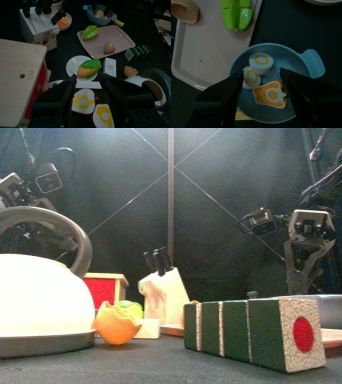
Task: Grab egg half
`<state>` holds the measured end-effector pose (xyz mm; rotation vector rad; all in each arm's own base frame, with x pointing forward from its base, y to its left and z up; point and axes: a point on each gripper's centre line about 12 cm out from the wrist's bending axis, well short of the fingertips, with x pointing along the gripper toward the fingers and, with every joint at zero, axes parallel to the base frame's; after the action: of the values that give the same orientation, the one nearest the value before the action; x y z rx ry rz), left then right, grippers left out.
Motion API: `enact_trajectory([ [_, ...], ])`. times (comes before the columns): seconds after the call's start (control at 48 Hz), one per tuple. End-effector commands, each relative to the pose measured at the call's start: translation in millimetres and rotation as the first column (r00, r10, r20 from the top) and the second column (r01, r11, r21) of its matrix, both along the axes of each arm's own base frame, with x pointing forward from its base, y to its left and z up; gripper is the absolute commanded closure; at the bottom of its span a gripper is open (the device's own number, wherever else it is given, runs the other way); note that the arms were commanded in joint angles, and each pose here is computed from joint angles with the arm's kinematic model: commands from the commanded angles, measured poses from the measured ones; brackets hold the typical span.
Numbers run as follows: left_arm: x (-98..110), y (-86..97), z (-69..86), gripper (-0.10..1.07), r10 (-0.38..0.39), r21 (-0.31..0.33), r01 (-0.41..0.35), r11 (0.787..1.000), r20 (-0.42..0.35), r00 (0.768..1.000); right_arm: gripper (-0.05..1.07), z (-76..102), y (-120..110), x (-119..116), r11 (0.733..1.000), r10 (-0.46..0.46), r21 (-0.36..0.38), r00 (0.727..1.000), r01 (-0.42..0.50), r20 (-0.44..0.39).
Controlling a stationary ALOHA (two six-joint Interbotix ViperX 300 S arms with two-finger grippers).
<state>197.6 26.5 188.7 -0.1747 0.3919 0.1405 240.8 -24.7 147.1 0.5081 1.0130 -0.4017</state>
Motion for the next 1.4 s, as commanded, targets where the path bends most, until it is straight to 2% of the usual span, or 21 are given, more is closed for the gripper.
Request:
enact_trajectory([
  [0.0,2.7,0.1,5.0,0.18,-0.002,0.0,0.002,1.0,0.018,1.0,0.11,11.9,-1.2,5.6,1.0,-0.005,-0.002,0.999,0.005,0.035],
  [0.333,2.7,0.4,5.0,0.18,0.0,0.0,0.0,1.0,0.018,1.0,0.11,2.2,-2.2,9.6,1.0,-0.003,-0.002,1.0,0.003,0.014],
  [0.625,3.0,0.4,5.6,0.18,-0.003,0.004,0.002,1.0,0.019,1.0,0.11,-14.5,-2.2,14.7,1.0,-0.004,0.006,0.999,0.004,-0.032],
  [1.062,3.0,0.2,5.6,0.18,0.002,-0.008,-0.002,1.0,0.021,1.0,0.12,-24.7,-5.8,19.2,1.0,-0.001,-0.003,0.997,0.0,-0.076],
  [1.188,2.5,0.2,4.5,0.18,0.004,-0.011,-0.004,1.0,0.018,1.0,0.16,-25.5,-6.0,18.3,1.0,0.003,-0.007,0.997,-0.004,-0.079],
  [1.375,2.2,0.1,4.0,0.18,0.004,-0.011,-0.004,1.0,0.017,1.0,0.29,-23.8,-7.9,19.7,1.0,0.011,-0.022,0.997,-0.012,-0.078],
])
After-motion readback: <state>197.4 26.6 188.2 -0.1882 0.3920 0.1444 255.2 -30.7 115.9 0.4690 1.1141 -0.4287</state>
